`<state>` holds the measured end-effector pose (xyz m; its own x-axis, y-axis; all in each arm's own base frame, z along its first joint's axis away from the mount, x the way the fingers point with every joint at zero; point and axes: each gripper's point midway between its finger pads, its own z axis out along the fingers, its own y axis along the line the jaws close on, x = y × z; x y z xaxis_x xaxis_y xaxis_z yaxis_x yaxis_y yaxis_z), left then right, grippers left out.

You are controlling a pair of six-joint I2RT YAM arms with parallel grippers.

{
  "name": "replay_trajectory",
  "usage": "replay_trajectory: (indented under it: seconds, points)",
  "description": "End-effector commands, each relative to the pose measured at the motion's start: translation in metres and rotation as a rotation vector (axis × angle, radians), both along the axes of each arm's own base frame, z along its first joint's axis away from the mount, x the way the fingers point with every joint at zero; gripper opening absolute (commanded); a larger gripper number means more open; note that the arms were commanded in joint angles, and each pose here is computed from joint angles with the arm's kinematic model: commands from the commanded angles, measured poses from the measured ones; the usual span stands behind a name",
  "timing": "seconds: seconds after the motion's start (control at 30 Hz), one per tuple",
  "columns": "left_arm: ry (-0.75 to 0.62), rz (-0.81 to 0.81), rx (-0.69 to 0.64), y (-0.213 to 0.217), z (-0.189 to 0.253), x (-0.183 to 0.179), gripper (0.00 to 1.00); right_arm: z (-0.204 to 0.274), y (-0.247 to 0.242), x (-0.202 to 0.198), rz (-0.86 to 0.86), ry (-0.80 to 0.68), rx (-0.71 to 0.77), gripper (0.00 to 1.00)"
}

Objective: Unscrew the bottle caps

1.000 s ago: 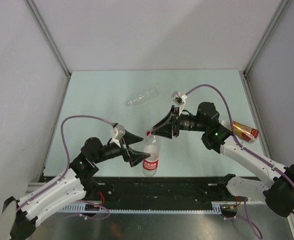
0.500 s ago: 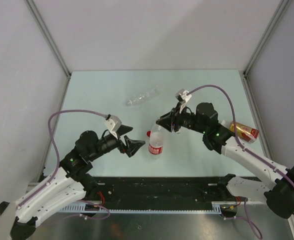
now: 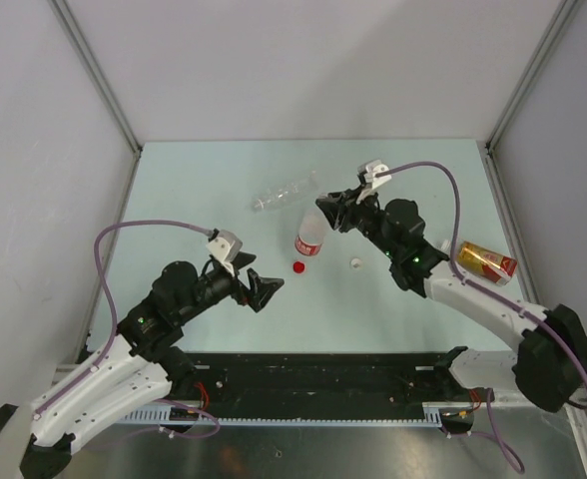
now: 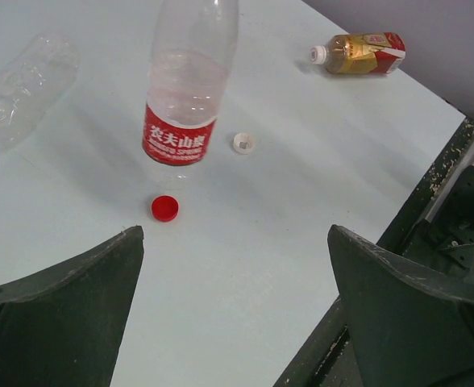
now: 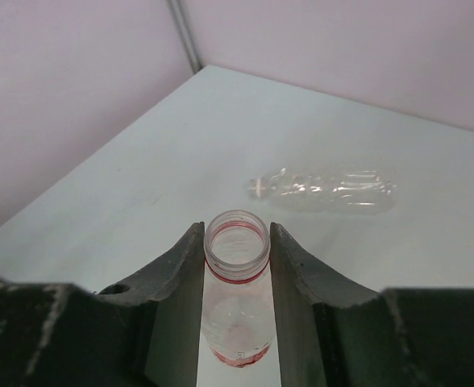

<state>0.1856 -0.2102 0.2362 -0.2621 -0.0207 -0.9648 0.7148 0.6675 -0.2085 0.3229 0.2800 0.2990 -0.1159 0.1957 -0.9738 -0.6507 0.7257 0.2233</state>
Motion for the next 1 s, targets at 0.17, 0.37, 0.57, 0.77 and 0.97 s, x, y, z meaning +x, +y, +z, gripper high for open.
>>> replay_trajectory:
  seconds: [0.17, 0.37, 0.57, 0.77, 0.97]
  points:
    - [-0.033, 0.029, -0.015, 0.005, 0.01, 0.003, 1.0, 0.019, 0.008, 0.044, -0.118, -0.223, -0.023, 0.0]
    - [-0.005, 0.019, 0.007, 0.001, 0.001, 0.005, 0.99, -0.007, 0.007, 0.058, -0.173, -0.207, -0.105, 0.0]
    - [0.015, 0.013, 0.03, -0.003, -0.006, 0.008, 1.0, -0.036, 0.009, 0.058, -0.256, -0.227, -0.268, 0.0]
    - [0.016, 0.002, 0.029, -0.004, -0.007, 0.006, 0.99, -0.048, 0.011, 0.051, -0.284, -0.205, -0.298, 0.26]
    - [0.012, 0.003, 0.028, -0.004, -0.006, 0.006, 0.99, -0.044, 0.011, 0.046, -0.263, -0.172, -0.247, 0.62]
